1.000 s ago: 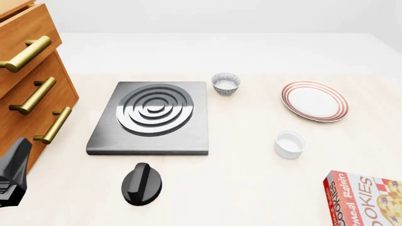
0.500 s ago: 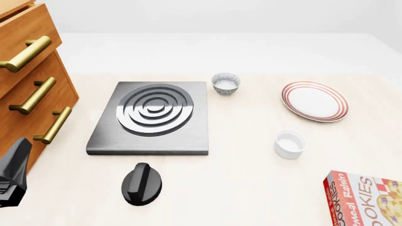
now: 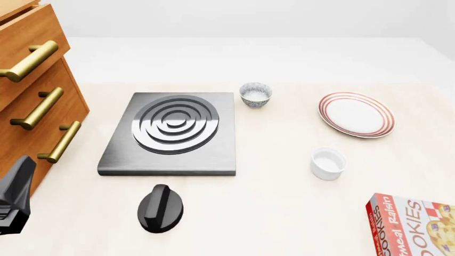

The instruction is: Pick the akita bowl next to the cookies box and place it on the plate.

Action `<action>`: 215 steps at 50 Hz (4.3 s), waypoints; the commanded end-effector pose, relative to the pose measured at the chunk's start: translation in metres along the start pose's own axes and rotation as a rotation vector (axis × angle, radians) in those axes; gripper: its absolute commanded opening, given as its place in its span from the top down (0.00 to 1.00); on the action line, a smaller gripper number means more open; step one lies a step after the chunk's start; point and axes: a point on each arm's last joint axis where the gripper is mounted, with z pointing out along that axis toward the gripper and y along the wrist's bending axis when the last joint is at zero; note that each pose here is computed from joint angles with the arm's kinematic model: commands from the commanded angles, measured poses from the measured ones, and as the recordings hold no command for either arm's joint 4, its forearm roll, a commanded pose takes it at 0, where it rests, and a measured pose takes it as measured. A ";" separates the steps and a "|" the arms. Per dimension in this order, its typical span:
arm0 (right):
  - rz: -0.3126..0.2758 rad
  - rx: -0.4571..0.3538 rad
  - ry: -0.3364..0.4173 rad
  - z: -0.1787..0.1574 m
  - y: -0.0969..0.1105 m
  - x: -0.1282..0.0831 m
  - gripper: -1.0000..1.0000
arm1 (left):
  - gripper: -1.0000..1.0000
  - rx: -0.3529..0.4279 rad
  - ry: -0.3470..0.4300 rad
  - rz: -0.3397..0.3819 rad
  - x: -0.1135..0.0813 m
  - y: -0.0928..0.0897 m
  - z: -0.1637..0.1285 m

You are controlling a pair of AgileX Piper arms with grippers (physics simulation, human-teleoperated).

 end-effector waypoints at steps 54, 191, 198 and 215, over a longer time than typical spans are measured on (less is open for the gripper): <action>0.073 -0.021 0.137 0.096 0.015 0.092 0.00 | 0.00 0.000 0.000 0.000 0.000 0.000 0.000; -0.005 -0.603 0.139 -0.034 0.305 0.119 1.00 | 0.00 0.000 0.000 0.000 0.000 0.000 0.000; -0.013 -0.588 0.144 -0.025 0.301 0.123 1.00 | 0.00 0.000 0.000 0.000 0.000 0.000 0.000; -0.054 -0.569 0.156 -0.002 0.301 0.140 1.00 | 0.00 0.001 0.000 0.000 0.000 0.000 0.000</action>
